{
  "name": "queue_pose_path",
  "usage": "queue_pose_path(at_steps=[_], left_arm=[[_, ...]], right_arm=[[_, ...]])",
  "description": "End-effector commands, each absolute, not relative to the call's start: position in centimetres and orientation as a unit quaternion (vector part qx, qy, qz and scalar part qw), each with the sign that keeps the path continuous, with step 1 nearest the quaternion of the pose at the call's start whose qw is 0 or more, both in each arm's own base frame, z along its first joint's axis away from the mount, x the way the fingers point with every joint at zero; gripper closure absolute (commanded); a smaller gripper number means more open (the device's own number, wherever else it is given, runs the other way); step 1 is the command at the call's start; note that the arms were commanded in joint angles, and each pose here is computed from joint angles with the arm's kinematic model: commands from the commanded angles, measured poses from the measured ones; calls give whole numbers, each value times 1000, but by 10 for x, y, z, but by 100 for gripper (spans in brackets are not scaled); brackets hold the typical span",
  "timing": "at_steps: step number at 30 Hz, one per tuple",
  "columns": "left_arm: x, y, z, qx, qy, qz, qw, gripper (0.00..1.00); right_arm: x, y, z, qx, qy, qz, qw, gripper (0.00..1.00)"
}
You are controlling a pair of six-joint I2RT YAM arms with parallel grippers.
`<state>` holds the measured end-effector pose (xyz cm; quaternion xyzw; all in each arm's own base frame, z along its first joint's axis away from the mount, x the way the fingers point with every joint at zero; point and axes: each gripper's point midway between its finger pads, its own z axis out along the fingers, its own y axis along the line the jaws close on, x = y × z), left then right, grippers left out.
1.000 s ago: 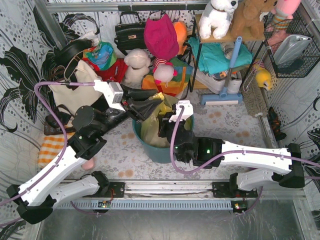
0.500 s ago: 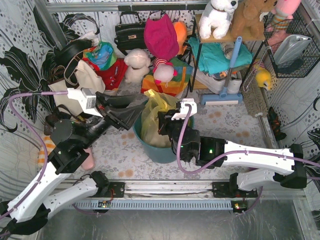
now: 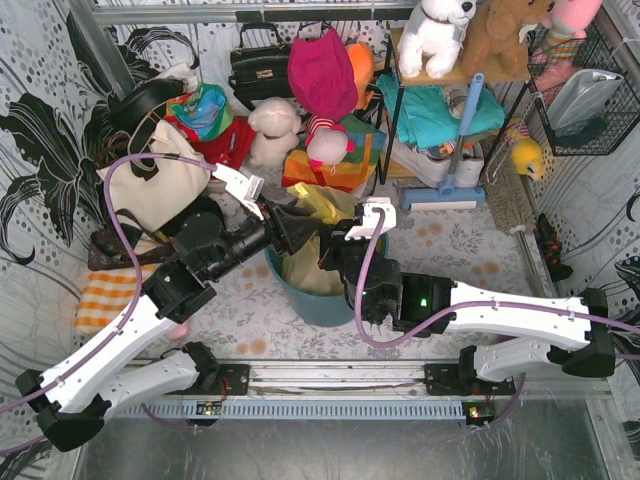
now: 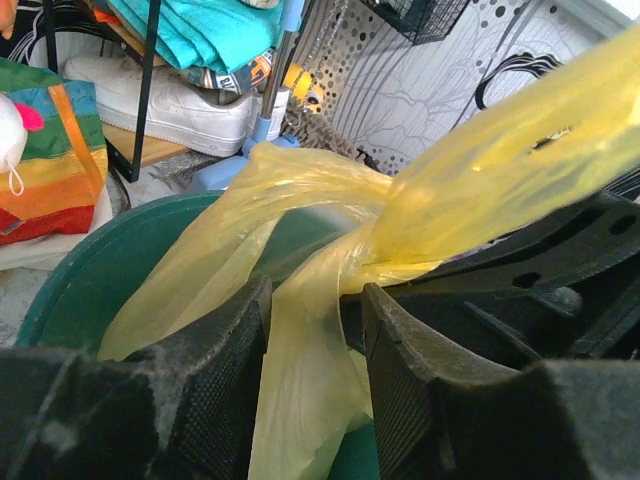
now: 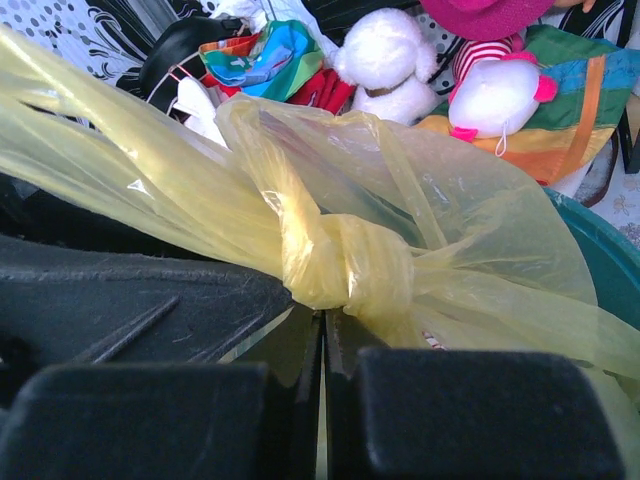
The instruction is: Tie the trash bag
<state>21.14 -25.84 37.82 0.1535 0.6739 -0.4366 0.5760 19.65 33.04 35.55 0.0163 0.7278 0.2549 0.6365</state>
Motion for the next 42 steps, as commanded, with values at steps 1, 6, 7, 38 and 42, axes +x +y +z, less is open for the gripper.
queue_pose_path(at_steps=[1,6,7,38,42], left_arm=[[209,-261,384,156,665,-449,576,54],[204,-260,386,160,662,-453,576,86],[202,-259,389,161,659,-456,576,91],[148,-263,397,213,660,-530,488,100],[148,-259,395,209,667,-523,488,100]], right_arm=[[196,322,361,35,724,259,638,100],[197,326,355,32,726,255,638,100],[197,327,354,31,726,254,639,100],[203,328,385,43,546,307,778,100],[202,323,386,45,514,302,801,100]])
